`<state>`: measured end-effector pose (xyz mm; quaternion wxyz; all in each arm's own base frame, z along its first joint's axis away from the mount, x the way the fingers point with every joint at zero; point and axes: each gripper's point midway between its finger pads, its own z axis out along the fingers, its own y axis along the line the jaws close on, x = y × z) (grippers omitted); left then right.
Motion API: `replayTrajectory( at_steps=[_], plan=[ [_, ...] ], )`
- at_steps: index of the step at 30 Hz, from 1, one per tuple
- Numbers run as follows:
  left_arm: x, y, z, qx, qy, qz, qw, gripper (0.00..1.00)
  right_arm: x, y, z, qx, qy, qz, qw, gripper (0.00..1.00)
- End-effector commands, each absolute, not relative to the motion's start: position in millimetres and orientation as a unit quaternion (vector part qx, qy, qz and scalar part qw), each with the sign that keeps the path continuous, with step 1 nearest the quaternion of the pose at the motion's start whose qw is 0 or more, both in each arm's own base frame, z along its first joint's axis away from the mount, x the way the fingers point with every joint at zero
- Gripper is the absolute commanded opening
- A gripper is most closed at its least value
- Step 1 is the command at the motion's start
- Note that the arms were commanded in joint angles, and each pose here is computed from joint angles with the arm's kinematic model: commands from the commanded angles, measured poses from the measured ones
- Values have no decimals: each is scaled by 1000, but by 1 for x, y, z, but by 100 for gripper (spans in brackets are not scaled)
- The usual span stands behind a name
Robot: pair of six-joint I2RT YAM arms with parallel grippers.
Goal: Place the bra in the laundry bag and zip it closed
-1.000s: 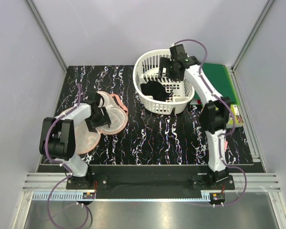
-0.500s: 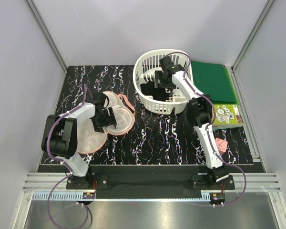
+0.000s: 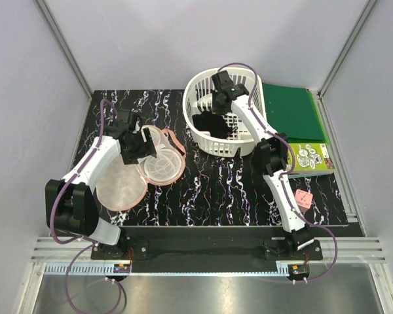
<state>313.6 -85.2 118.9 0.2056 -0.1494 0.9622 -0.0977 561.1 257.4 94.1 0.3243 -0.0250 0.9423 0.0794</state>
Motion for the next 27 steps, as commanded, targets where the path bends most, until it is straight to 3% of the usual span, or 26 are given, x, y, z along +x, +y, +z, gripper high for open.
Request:
replayTrajectory(
  at_steps=[1,5,8,9,11,12,13,17,19,20,22,23,27],
  plan=[
    [308,-86,122,-140,964,-99,201,78,543,240,267,-1,887,114,448,0],
    [310,-87,125,-147,961,-102,211,78,473,234,331,-21,886,133,444,0],
    [313,-90,131,-151,956,-115,221,78,427,232,350,-41,889,141,433,0],
    [314,-93,132,-149,956,-121,223,78,420,232,330,-41,902,139,408,0],
    [313,-96,134,-152,955,-128,222,78,418,229,343,-37,887,150,436,0],
    [311,-101,135,-149,954,-138,219,79,420,228,328,-37,892,138,429,6],
    [310,-105,137,-148,954,-144,218,79,427,228,327,-33,888,134,438,21],
    [297,-117,146,-137,950,-163,226,79,454,241,309,-32,888,128,441,28],
    [290,-124,146,-134,950,-172,225,79,472,249,292,-37,891,122,435,37],
    [285,-126,140,-133,951,-173,218,79,477,253,287,-40,893,121,432,48],
    [281,-130,138,-128,952,-177,213,80,491,261,269,-46,897,115,425,57],
    [281,-131,136,-127,953,-176,211,80,496,262,260,-49,899,109,422,69],
    [283,-136,137,-114,954,-185,205,80,518,262,217,-48,910,73,405,95]
  ],
)
